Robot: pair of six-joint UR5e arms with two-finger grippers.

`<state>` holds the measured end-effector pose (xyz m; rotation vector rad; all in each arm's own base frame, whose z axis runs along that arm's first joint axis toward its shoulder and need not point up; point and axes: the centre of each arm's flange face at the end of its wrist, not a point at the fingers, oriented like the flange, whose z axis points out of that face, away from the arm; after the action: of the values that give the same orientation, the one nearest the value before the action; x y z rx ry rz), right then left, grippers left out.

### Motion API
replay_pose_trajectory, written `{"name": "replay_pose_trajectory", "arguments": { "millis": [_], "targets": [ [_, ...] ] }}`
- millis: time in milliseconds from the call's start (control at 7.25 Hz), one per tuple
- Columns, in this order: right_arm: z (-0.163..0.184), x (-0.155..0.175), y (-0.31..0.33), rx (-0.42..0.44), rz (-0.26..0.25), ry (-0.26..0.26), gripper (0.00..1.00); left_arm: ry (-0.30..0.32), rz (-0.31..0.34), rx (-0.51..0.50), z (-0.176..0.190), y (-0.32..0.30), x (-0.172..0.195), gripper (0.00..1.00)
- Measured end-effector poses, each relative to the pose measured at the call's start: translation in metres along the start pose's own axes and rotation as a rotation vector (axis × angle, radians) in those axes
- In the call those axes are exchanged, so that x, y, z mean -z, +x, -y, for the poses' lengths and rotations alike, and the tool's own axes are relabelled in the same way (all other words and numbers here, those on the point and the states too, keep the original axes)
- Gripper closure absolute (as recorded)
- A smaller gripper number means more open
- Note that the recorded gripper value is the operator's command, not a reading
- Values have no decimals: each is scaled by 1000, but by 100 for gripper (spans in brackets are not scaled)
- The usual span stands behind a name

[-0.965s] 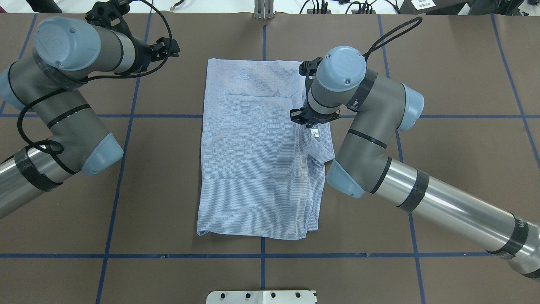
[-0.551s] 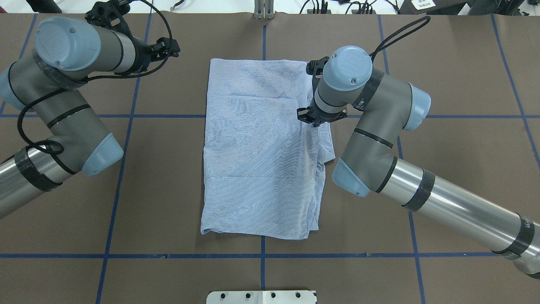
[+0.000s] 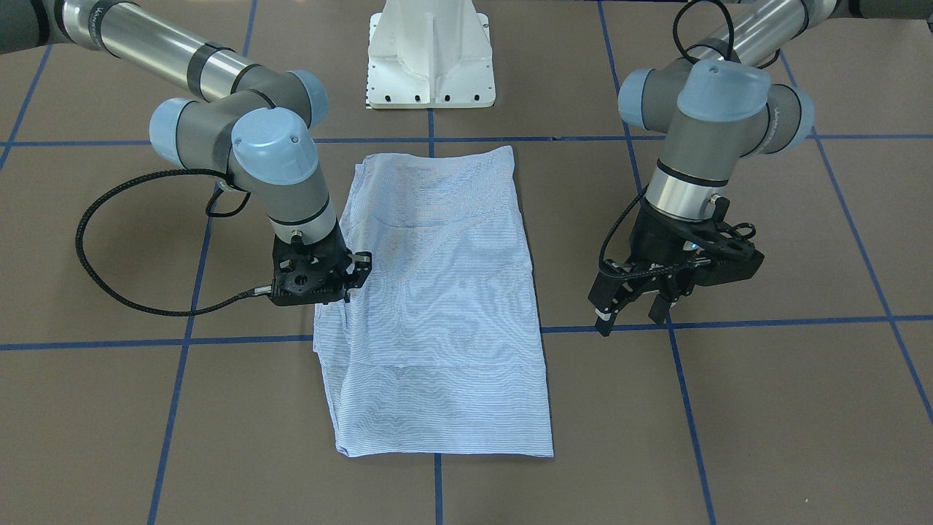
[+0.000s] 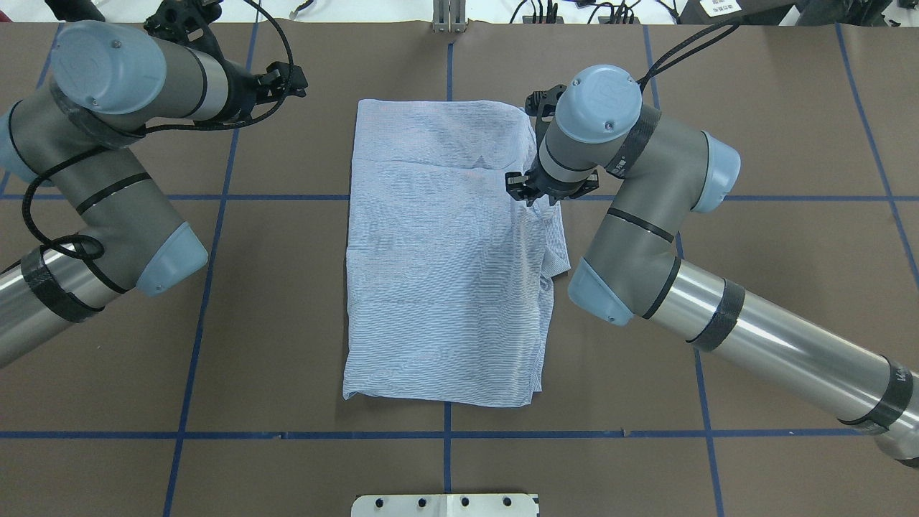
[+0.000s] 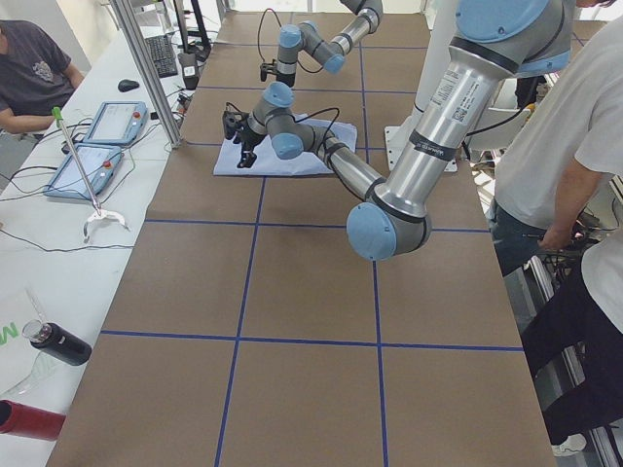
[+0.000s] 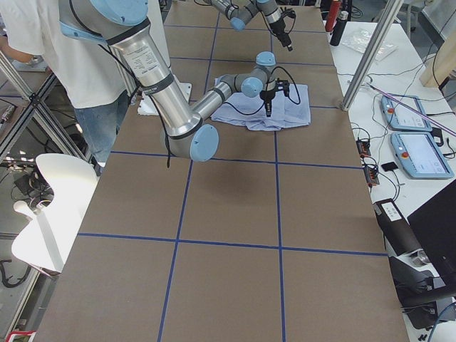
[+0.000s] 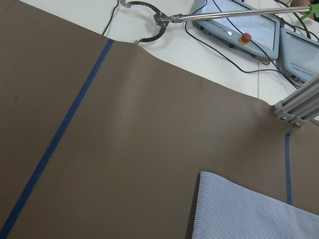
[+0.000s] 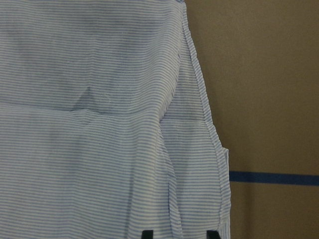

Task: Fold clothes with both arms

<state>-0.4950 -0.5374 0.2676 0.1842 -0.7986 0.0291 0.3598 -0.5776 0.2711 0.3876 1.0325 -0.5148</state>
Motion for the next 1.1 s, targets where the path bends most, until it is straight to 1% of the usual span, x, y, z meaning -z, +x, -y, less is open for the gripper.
{"name": "replay_pose_trajectory", "arguments": {
  "millis": [138,276,551,689,827,965,1103],
  "targets": [
    [-1,3,0,1,7,2,0,-22,-20,-2,-2,6,9,0],
    [-3,6,2,3,13,5,2,-34,-37,-5,-3,11,20,0],
    [-9,6,10,1,13,2,47,-38,-65,-10,-5,20,37,0],
    [-12,1,16,-3,11,-12,62,-38,-71,-12,-6,22,40,0],
    [-17,-5,22,-4,24,-41,79,-38,-77,-13,-6,24,43,0],
    [-22,-12,28,-2,48,-69,84,-37,-84,-15,-7,25,47,0],
    [-25,-20,32,3,63,-81,84,-37,-87,-15,-7,26,48,0]
  ]
}}
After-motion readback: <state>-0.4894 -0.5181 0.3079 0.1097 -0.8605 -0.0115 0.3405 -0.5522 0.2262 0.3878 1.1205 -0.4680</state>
